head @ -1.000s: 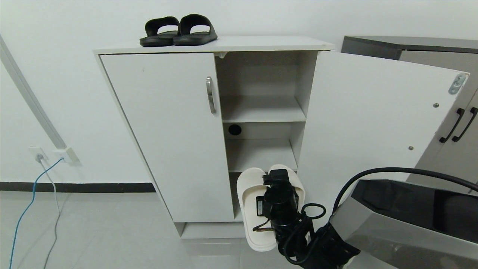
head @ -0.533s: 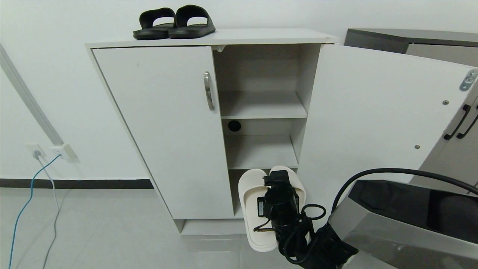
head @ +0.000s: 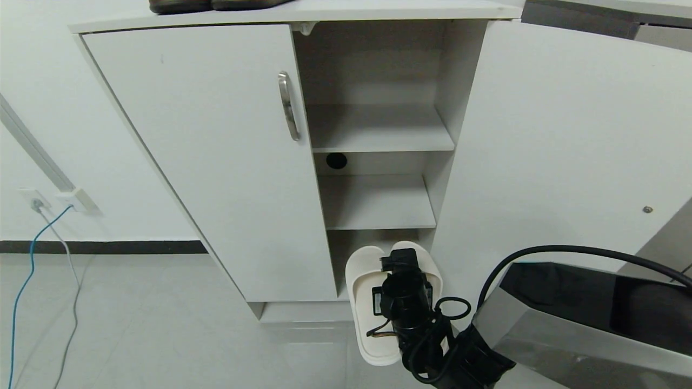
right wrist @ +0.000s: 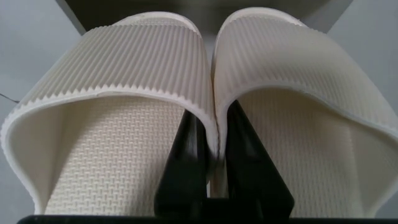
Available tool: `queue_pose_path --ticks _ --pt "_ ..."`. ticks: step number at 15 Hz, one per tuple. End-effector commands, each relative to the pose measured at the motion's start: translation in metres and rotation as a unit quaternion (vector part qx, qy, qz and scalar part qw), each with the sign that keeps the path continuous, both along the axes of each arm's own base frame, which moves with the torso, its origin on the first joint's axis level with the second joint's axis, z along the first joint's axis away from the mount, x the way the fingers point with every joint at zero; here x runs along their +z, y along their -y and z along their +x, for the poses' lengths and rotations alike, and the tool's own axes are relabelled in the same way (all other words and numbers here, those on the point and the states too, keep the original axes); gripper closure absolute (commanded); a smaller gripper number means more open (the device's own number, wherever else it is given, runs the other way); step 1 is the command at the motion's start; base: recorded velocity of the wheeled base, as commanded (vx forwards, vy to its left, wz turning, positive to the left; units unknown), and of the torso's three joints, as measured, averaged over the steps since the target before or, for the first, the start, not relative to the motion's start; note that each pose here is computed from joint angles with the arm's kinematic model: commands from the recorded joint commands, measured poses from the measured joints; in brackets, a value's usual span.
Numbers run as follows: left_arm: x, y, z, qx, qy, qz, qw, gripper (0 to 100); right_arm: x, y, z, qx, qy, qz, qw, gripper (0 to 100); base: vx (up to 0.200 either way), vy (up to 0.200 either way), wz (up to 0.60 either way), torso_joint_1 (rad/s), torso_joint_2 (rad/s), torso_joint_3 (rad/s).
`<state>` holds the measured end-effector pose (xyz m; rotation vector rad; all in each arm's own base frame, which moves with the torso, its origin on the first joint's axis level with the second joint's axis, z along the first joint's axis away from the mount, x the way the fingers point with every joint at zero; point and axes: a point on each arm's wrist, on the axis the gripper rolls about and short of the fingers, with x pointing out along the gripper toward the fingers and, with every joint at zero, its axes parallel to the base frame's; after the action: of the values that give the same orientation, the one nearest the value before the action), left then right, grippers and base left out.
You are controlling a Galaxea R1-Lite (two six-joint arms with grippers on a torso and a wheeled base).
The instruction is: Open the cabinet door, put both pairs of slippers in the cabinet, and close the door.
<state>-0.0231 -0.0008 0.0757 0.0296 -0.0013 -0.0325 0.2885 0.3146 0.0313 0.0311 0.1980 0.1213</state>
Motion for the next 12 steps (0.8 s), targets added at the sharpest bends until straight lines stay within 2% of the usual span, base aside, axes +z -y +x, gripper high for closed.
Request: queue_pose_path --ticks 1,4,5,7,9,12 --pt "0.000 0.000 0.000 0.000 -0.001 0.000 1.0000 100 0.000 -0.001 0.000 -0.001 0.001 -0.002 1.000 100 0.000 0.000 0.00 -0.002 0.00 -0.207" --pt "0.000 0.000 0.000 0.000 0.000 -0.001 1.0000 100 0.005 -0.002 -0.002 -0.003 0.020 -0.003 1.000 100 0.000 0.000 0.00 0.007 0.00 -0.201" --pt "0.000 0.000 0.000 0.000 0.000 -0.003 1.0000 100 0.012 -0.001 -0.003 0.003 0.066 -0.009 0.998 100 0.000 0.000 0.00 0.012 0.01 -0.105" --pt "0.000 0.000 0.000 0.000 0.000 -0.004 1.0000 100 0.015 0.000 -0.004 0.005 0.113 -0.022 0.993 100 0.000 0.200 0.00 0.007 0.00 -0.049" --pt "0.000 0.000 0.000 0.000 -0.001 -0.004 1.0000 100 0.015 0.000 -0.004 0.005 0.136 -0.026 0.990 100 0.000 0.200 0.00 0.002 0.00 -0.012" --pt "0.000 0.000 0.000 0.000 -0.001 -0.004 1.0000 100 0.015 0.000 -0.001 0.001 0.136 -0.025 0.990 100 0.000 0.000 0.00 0.000 0.00 0.000"
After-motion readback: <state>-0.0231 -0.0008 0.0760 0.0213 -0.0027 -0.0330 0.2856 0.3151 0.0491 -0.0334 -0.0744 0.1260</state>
